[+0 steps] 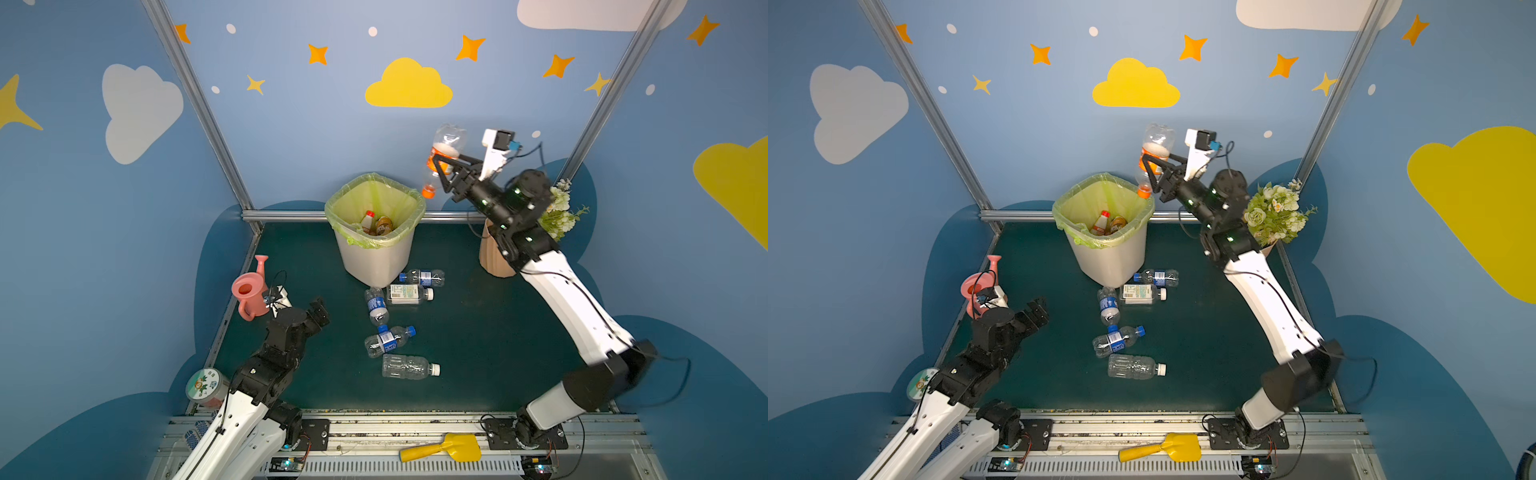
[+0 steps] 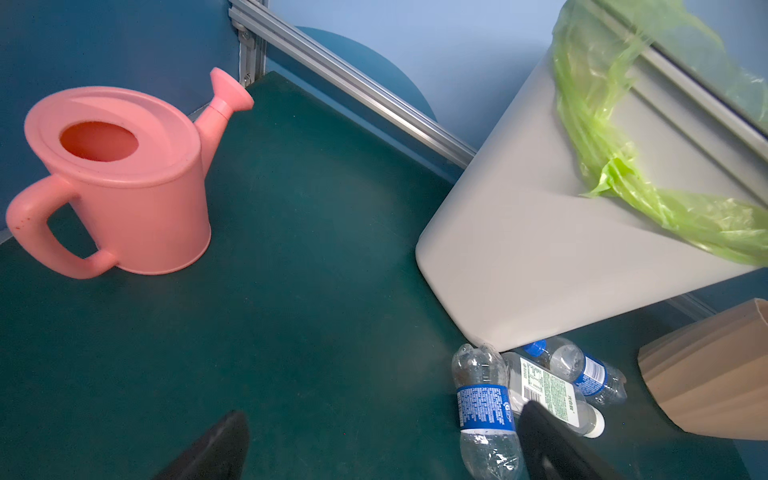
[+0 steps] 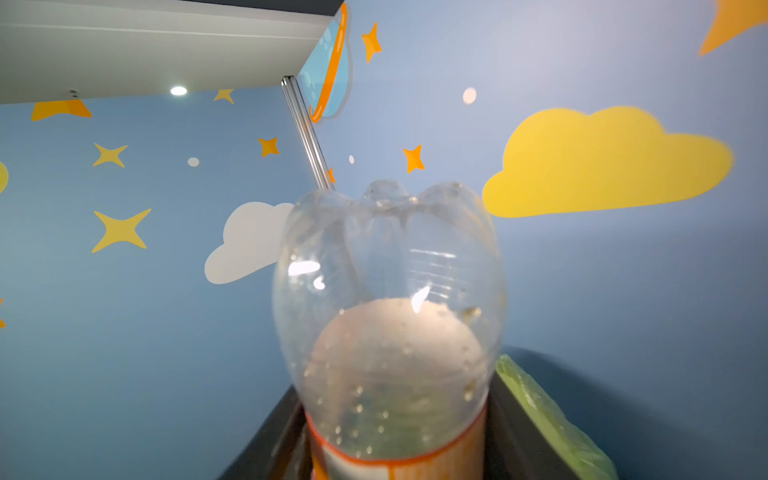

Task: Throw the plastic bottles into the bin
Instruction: 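Lift the orange-labelled bottle over the bin and open the right gripper, then withdraw the right arm from the bin back toward the bottles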

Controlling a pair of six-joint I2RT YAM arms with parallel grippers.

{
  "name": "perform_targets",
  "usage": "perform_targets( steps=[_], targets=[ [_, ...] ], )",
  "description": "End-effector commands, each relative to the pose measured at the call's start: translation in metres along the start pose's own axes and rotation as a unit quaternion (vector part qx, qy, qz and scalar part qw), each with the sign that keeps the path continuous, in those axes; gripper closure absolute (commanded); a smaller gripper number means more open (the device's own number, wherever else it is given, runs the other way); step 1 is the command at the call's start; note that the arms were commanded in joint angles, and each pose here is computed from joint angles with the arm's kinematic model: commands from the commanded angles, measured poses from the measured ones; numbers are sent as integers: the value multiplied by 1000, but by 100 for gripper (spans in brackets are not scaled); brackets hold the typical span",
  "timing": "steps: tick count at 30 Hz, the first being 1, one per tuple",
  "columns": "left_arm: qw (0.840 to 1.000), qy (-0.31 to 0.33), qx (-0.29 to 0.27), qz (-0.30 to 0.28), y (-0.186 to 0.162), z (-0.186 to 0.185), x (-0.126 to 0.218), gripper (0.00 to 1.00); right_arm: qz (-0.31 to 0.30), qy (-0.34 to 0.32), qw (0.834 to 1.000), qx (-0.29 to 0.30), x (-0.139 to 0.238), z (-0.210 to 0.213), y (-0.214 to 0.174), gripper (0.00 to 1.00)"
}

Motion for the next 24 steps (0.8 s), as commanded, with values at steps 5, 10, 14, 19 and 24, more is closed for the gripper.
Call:
perform_targets(
  steps=[5, 10, 14, 19, 24],
  targets=[
    [1000, 5, 3, -5, -1, 7, 4, 0, 206, 2, 976, -75, -56, -28, -101, 16],
    [1000, 11, 8, -8, -3, 14, 7, 0, 152, -46, 987, -15, -22, -24, -32, 7],
    [1000, 8, 18, -15, -4, 15, 7, 0, 110, -61, 992, 22, 13, -7, 1, 7],
    [1000, 1, 7, -14, 1, 8, 8, 0, 128, -117, 984, 28, 53, -23, -18, 7],
    [1000, -2, -2, -9, 3, 4, 7, 0, 194, -200, 960, -13, 91, -66, -79, 7]
  ],
)
Point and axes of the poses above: each gripper's point midway between its finger pads, its own x axis back along the fingers, its own z axis along the line the jaws close on, y = z × x, the point moved 3 cm from there along x, back along the fingers, and after that the axes turned 2 degrees about x, right-handed, at the moved point
